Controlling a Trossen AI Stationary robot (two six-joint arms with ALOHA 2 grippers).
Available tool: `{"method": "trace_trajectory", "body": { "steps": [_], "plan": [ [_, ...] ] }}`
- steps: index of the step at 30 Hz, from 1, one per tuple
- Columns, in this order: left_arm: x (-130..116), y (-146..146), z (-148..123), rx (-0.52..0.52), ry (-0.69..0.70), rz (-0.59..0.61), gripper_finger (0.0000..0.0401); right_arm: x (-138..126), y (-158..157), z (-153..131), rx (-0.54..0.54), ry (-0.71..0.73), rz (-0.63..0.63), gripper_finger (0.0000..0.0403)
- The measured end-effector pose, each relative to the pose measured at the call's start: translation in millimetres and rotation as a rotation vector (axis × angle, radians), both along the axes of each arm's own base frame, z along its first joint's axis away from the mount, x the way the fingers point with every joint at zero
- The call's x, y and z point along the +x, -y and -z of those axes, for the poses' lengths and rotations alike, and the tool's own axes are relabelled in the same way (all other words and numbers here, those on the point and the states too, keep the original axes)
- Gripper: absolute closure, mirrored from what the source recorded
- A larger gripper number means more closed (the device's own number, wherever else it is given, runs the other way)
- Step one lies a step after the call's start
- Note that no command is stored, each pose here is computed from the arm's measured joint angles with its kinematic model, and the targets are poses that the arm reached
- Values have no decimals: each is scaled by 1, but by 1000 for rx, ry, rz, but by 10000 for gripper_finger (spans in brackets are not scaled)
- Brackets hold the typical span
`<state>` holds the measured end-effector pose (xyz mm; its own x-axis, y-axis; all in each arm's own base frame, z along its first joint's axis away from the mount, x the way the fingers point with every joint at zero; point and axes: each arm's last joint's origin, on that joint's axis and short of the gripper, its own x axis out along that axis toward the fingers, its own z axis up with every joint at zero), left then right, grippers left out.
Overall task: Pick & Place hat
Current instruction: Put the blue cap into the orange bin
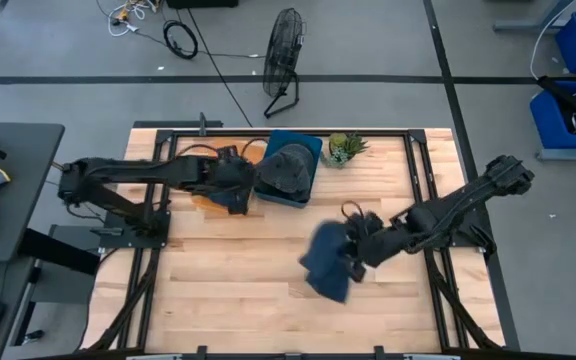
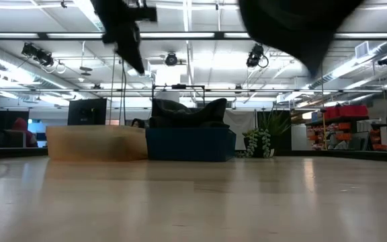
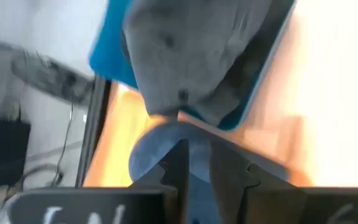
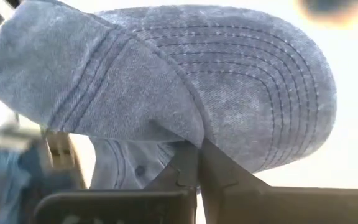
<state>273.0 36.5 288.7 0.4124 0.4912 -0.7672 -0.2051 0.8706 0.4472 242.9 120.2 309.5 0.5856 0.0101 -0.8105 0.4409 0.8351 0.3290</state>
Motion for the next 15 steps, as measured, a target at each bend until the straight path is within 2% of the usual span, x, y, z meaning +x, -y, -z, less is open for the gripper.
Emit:
{"method": "trace_trajectory", "body": {
  "steps": [4,6,8,11,15],
  "plan": [
    [-23,17,-41,8,139,53,363,17,18,-26,-297,209,26,401],
    [-38,22,-61,17,222,66,372,26,30,-34,-483,271,29,401],
    [-54,25,-77,28,301,60,381,36,45,-43,-620,317,41,401],
    [-79,26,-95,23,404,43,391,53,70,-50,-692,366,59,402],
    [-105,27,-108,-28,500,44,397,70,99,-37,-685,308,37,402]
  ]
}}
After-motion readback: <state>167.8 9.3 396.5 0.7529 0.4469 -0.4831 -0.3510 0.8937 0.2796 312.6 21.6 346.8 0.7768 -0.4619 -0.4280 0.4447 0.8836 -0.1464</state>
